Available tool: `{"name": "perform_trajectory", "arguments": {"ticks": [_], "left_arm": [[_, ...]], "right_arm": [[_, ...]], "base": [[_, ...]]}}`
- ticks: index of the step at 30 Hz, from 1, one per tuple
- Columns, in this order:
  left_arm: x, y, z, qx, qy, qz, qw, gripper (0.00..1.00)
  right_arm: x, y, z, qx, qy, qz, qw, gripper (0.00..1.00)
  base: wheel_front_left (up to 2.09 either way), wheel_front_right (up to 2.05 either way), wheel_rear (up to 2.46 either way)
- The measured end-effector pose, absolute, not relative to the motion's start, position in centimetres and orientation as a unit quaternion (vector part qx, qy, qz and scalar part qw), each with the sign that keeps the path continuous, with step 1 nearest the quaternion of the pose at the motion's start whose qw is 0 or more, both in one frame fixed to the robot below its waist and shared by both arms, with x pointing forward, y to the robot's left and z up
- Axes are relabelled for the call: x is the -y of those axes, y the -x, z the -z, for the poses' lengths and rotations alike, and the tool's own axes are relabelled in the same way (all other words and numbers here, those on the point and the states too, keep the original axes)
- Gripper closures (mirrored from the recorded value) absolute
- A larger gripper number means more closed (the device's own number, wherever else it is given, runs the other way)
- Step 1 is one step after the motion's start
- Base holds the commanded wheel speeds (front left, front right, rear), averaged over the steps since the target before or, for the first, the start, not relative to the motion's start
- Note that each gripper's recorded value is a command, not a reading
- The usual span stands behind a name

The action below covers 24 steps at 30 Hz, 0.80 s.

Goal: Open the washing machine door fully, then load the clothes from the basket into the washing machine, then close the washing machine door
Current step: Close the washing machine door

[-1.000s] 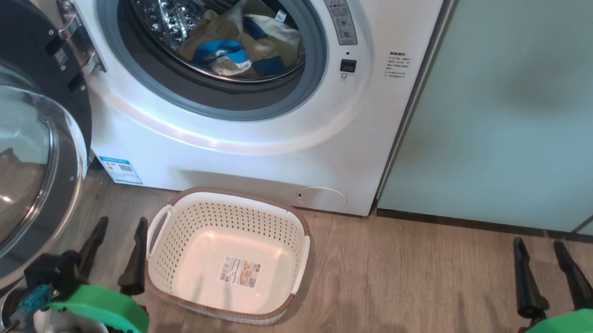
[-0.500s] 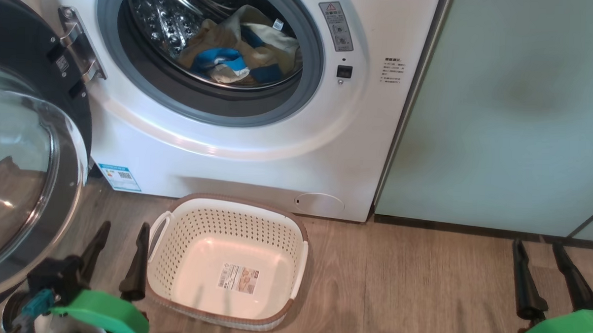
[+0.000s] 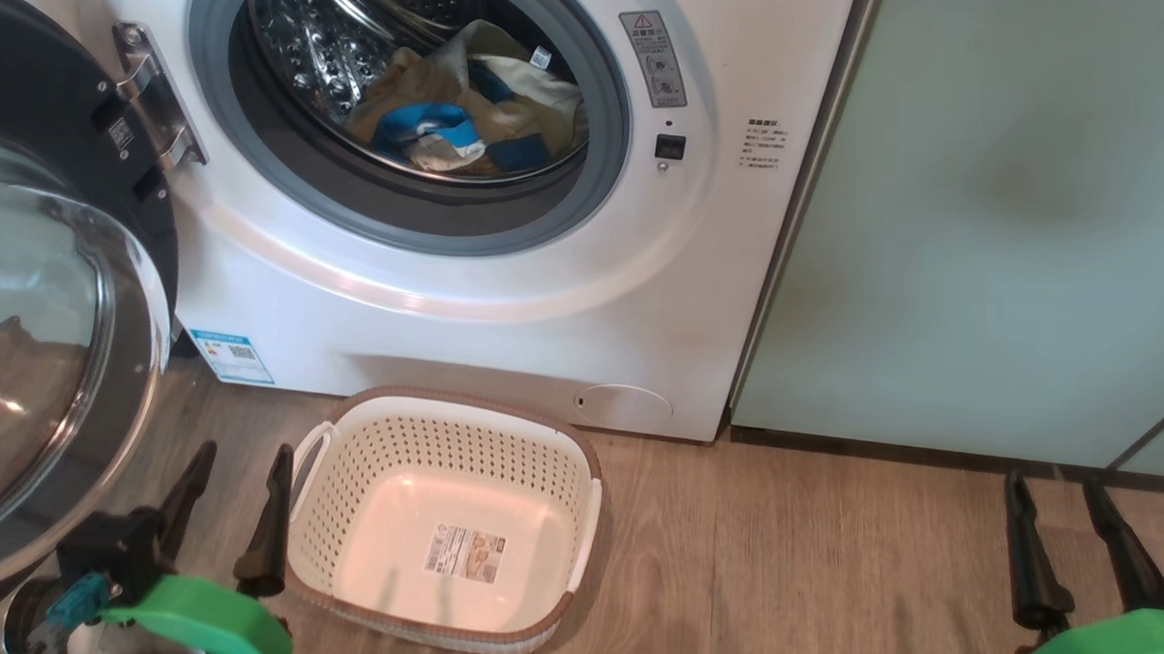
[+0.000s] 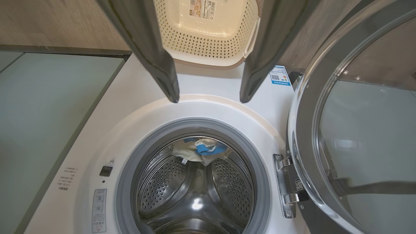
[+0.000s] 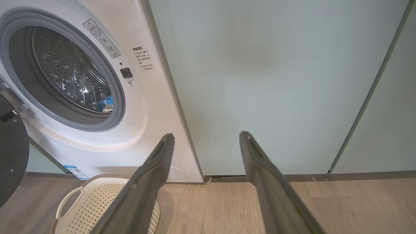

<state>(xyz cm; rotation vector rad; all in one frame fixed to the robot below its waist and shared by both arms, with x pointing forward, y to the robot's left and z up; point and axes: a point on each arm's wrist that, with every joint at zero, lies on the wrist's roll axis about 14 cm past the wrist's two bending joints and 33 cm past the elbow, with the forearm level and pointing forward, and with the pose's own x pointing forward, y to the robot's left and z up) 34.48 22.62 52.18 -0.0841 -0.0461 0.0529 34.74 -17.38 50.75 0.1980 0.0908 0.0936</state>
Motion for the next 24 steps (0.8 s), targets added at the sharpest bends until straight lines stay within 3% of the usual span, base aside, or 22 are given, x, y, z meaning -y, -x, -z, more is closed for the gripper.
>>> {"name": "perform_trajectory", "arguments": {"ticks": [15, 24], "left_arm": [[-22.66, -34.30, -51.94, 0.019, 0.041, -0.028, 0.999, 0.00], [-22.48, -34.33, -51.93, 0.019, 0.038, -0.025, 0.999, 0.00]], "right_arm": [[17.22, -34.80, -50.78, -0.045, -0.099, -0.049, 0.993, 0.00], [17.24, -34.71, -50.48, -0.050, -0.100, -0.048, 0.993, 0.00]], "base": [[-1.57, 1.57, 0.00], [-0.70, 0.70, 0.00]]}}
